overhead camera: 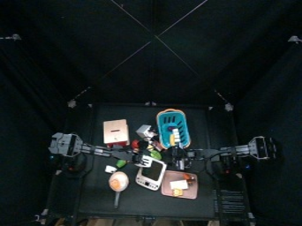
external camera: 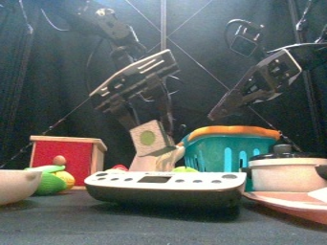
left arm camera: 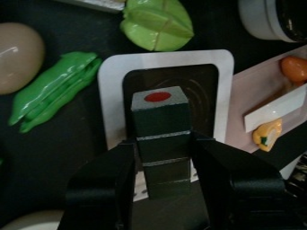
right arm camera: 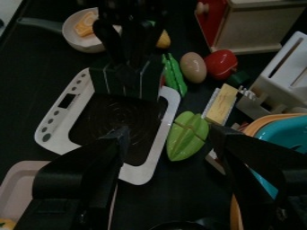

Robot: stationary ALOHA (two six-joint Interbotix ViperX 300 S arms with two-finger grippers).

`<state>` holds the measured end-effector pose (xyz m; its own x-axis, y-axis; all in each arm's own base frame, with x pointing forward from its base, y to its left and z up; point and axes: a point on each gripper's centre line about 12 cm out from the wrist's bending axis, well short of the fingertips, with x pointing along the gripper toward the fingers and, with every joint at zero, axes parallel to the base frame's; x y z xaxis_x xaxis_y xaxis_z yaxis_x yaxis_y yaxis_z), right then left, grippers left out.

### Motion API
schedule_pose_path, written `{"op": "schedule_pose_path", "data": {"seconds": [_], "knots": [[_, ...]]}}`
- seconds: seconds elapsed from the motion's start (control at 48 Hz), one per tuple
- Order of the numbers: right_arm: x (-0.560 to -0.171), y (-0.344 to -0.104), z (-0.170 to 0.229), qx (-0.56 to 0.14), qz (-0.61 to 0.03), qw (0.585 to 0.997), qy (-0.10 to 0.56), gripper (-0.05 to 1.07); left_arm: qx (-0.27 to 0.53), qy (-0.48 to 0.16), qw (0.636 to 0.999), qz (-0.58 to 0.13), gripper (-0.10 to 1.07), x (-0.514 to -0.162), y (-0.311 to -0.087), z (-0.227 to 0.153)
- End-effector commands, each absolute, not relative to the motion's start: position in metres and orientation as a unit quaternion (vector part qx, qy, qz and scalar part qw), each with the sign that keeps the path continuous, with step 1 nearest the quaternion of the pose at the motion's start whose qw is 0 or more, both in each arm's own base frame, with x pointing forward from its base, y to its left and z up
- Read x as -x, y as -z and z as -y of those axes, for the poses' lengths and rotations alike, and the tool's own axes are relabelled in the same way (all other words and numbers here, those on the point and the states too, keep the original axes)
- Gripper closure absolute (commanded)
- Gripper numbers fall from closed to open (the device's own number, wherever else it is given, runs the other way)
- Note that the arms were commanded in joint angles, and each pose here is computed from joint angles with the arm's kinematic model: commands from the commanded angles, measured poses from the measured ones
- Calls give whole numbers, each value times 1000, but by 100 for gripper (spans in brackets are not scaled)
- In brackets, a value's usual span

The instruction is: Place green sushi roll on stove

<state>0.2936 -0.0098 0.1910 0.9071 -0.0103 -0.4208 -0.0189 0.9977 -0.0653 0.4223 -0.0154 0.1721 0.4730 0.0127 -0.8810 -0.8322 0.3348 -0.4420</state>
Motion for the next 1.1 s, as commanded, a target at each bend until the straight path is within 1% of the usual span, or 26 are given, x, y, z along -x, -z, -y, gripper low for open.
{"op": "schedule_pose_path", "data": {"seconds": [0.0, 0.125, 0.271, 0.354, 0.479, 0.521, 0.688, 0.938, 1.083], "knots": [[-293, -203, 7, 37, -194, 980, -6, 2, 511, -284, 710, -393, 33, -439, -183, 15], [-292, -204, 7, 37, -193, 980, -6, 2, 530, -274, 706, -381, 33, -447, -182, 17], [-292, -204, 7, 37, -193, 980, -6, 2, 538, -272, 703, -377, 33, -448, -181, 17], [-292, -204, 7, 38, -194, 980, -6, 2, 528, -273, 706, -385, 33, -445, -179, 17], [-292, -204, 7, 38, -194, 980, -6, 2, 482, -272, 732, -397, 33, -442, -181, 13], [-292, -204, 7, 38, -194, 980, -6, 2, 469, -277, 734, -406, 33, -439, -181, 12], [-292, -204, 7, 38, -193, 980, -6, 2, 463, -290, 724, -420, 33, -435, -182, 10], [-292, -204, 7, 37, -194, 980, -6, 2, 523, -287, 685, -417, 33, -439, -175, 20], [-292, -204, 7, 37, -193, 980, -6, 2, 551, -273, 681, -397, 33, -446, -174, 22]]}}
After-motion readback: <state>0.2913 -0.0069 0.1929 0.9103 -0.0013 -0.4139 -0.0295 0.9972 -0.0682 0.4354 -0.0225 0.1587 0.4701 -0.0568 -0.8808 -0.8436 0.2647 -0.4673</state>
